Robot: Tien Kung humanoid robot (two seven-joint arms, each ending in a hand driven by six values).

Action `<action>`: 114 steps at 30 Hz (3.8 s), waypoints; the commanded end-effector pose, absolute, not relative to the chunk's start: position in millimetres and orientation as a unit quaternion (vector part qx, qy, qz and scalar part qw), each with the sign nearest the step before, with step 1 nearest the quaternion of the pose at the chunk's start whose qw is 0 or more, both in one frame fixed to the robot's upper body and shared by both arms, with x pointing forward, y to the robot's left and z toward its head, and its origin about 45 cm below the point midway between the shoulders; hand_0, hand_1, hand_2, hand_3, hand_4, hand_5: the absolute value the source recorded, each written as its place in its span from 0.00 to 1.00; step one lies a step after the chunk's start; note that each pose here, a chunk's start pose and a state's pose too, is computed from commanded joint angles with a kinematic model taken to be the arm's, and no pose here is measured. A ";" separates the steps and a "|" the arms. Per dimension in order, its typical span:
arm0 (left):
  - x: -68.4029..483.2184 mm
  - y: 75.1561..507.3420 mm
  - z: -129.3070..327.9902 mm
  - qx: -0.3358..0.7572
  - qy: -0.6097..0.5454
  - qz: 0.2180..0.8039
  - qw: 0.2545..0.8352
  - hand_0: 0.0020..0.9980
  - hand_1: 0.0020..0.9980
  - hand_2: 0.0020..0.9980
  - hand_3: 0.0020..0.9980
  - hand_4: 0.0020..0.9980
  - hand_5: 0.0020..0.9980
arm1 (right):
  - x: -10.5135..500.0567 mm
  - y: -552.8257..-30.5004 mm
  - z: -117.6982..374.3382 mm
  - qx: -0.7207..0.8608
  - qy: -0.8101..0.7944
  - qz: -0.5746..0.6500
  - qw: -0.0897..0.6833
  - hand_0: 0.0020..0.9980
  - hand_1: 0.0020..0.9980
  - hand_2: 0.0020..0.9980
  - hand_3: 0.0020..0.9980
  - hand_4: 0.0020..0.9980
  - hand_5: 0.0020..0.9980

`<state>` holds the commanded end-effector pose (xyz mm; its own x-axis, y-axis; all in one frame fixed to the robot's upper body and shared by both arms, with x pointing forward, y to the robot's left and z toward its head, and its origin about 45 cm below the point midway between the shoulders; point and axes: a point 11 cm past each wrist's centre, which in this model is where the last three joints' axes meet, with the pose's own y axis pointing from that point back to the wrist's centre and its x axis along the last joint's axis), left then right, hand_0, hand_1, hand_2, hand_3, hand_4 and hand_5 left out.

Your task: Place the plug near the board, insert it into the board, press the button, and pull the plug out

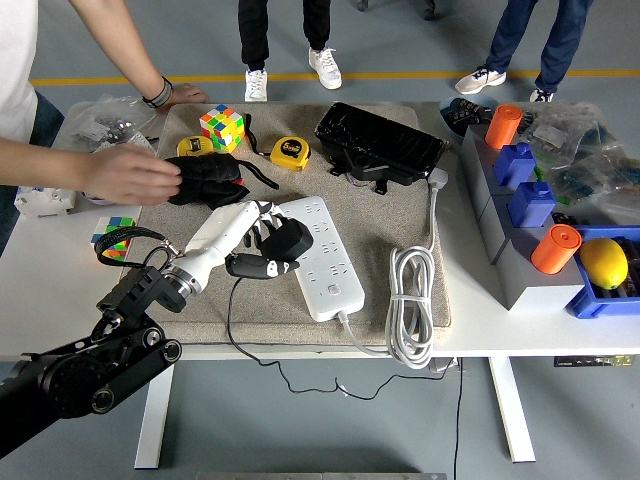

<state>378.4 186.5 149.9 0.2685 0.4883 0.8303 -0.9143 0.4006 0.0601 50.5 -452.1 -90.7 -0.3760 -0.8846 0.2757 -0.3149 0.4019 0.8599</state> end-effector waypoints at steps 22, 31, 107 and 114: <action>393.6 179.7 148.1 0.313 -0.427 0.432 0.730 0.23 0.30 0.35 0.53 0.81 0.03 | 53.6 -451.8 -90.1 0.407 -0.743 -0.367 0.384 0.61 0.59 0.55 0.55 0.82 0.29; 393.2 184.8 145.2 0.319 -0.431 0.424 0.730 0.23 0.30 0.35 0.53 0.81 0.04 | 54.4 -452.7 -89.5 0.407 -0.745 -0.366 0.382 0.61 0.59 0.55 0.55 0.82 0.29; 394.2 193.9 136.8 0.343 -0.483 0.389 0.706 0.25 0.41 0.50 0.56 0.84 0.03 | 64.7 -450.6 -87.4 0.416 -0.748 -0.359 0.373 0.60 0.59 0.55 0.55 0.81 0.28; 393.8 191.0 137.3 0.342 -0.487 0.383 0.706 0.27 0.48 0.53 0.56 0.84 0.02 | 65.1 -450.6 -87.3 0.417 -0.748 -0.358 0.373 0.60 0.59 0.55 0.55 0.81 0.28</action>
